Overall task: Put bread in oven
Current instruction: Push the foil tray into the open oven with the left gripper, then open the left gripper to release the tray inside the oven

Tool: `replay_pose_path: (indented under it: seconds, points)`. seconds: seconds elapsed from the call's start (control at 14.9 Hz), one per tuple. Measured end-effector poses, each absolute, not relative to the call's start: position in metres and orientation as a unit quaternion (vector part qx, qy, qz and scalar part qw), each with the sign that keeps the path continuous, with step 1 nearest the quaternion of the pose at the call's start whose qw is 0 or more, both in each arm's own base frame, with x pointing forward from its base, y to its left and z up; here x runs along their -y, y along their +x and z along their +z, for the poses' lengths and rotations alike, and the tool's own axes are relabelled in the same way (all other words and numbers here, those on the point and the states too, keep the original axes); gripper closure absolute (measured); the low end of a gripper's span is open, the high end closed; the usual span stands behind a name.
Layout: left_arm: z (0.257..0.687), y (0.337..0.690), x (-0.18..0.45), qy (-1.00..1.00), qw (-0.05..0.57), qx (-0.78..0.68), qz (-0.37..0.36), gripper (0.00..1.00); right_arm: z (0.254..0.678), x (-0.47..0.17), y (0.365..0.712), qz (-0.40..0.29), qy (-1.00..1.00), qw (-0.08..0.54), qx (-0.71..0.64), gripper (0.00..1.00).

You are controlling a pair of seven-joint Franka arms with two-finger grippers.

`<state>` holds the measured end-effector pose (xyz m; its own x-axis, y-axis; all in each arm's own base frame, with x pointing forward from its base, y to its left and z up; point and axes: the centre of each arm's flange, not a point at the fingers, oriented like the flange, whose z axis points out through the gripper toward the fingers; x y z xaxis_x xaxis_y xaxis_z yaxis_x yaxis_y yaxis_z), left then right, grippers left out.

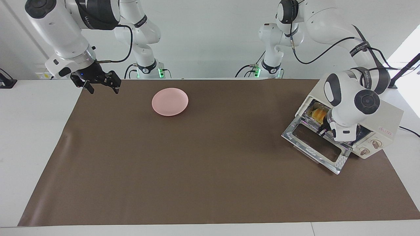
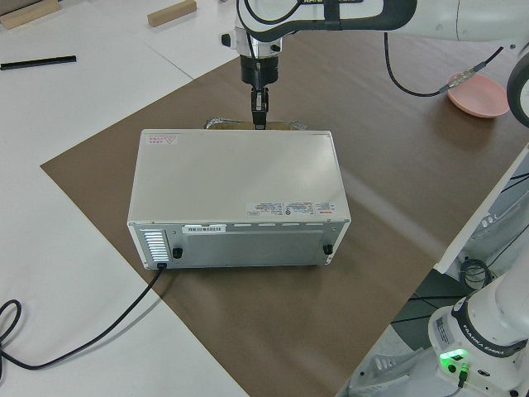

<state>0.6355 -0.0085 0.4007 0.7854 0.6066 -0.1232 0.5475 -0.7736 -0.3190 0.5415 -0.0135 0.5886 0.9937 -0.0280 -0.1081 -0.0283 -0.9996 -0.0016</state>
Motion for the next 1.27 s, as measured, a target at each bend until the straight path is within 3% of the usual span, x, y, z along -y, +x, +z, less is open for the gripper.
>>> replay_pose_path:
  seconds: [0.47, 1.27]
  points:
    - [0.395, 0.622, 0.009, -0.936, 0.165, 0.29, 0.109, 0.98, 0.589, 0.013, 0.542, 0.054, -0.998, 0.002, -0.014, 0.0]
    - [0.391, 0.628, 0.001, -0.931, 0.161, 0.32, 0.067, 0.98, 0.589, 0.013, 0.542, 0.054, -0.998, 0.002, -0.014, 0.0]
